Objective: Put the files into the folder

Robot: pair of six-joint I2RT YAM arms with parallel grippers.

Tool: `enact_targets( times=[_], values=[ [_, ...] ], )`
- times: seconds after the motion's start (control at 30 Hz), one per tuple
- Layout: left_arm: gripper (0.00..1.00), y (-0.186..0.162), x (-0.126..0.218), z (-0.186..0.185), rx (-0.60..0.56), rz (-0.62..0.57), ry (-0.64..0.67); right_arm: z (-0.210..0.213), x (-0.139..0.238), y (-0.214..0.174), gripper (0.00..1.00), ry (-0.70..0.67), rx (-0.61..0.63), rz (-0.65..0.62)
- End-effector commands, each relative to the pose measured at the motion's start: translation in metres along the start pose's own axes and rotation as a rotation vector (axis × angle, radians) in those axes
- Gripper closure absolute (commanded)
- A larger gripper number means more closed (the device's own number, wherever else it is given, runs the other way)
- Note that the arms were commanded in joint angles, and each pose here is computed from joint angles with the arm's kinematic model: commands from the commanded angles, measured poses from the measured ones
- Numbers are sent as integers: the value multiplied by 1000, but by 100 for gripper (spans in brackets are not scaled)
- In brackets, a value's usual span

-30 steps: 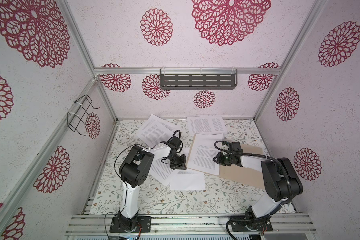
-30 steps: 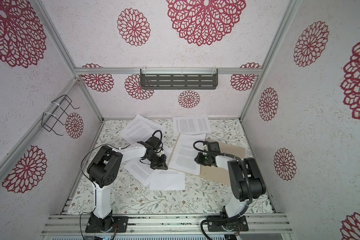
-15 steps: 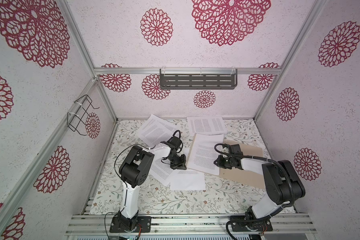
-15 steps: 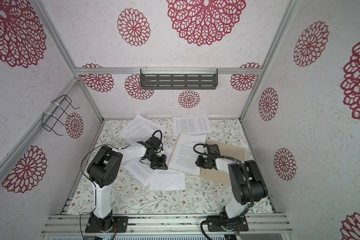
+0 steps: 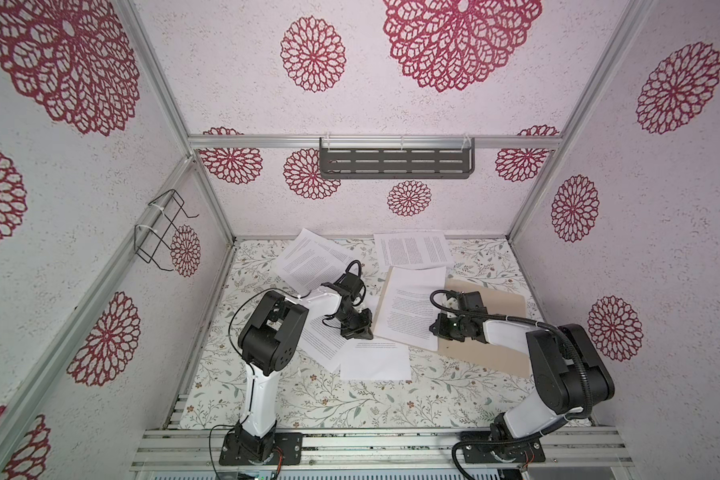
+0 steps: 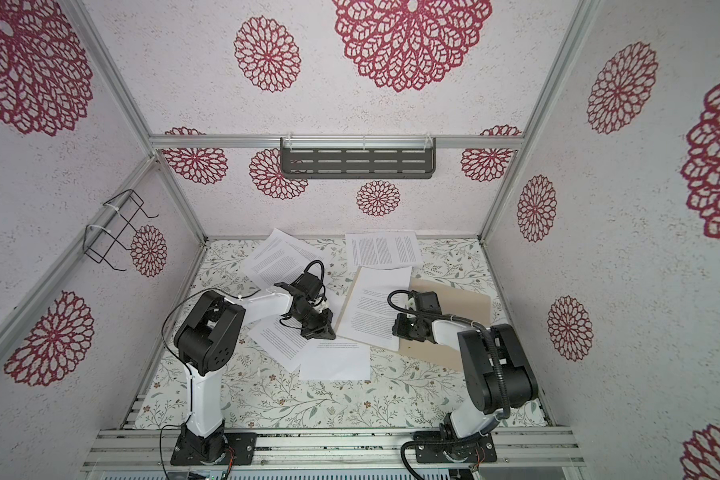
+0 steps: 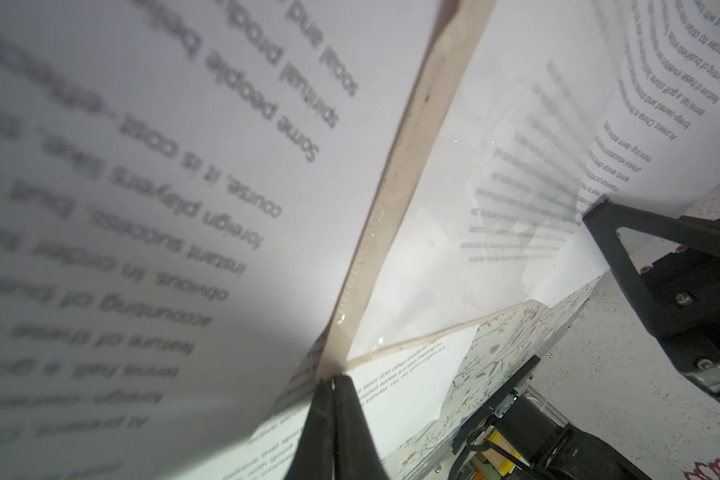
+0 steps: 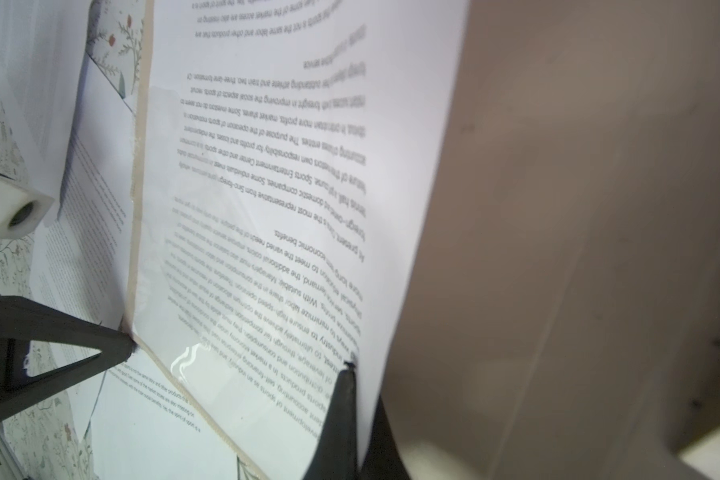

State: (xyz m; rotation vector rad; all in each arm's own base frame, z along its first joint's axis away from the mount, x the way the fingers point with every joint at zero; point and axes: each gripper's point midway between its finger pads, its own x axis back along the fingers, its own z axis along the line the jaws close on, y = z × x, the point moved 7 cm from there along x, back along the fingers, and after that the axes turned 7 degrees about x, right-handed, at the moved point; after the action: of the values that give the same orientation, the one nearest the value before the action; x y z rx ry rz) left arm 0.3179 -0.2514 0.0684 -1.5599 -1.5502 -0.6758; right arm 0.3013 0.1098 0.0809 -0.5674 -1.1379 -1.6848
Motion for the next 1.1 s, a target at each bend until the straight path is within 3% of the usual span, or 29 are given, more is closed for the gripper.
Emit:
enact_targets(
  times=[0.0, 0.8, 1.07],
  values=[
    [93, -2, -12, 12, 23, 17, 42, 7, -1, 4, 100, 18, 19, -18],
    [93, -2, -16, 15, 30, 27, 49, 22, -13, -1, 100, 111, 55, -5],
    [93, -2, -16, 15, 30, 28, 47, 27, -9, -3, 94, 161, 71, -37]
  ],
)
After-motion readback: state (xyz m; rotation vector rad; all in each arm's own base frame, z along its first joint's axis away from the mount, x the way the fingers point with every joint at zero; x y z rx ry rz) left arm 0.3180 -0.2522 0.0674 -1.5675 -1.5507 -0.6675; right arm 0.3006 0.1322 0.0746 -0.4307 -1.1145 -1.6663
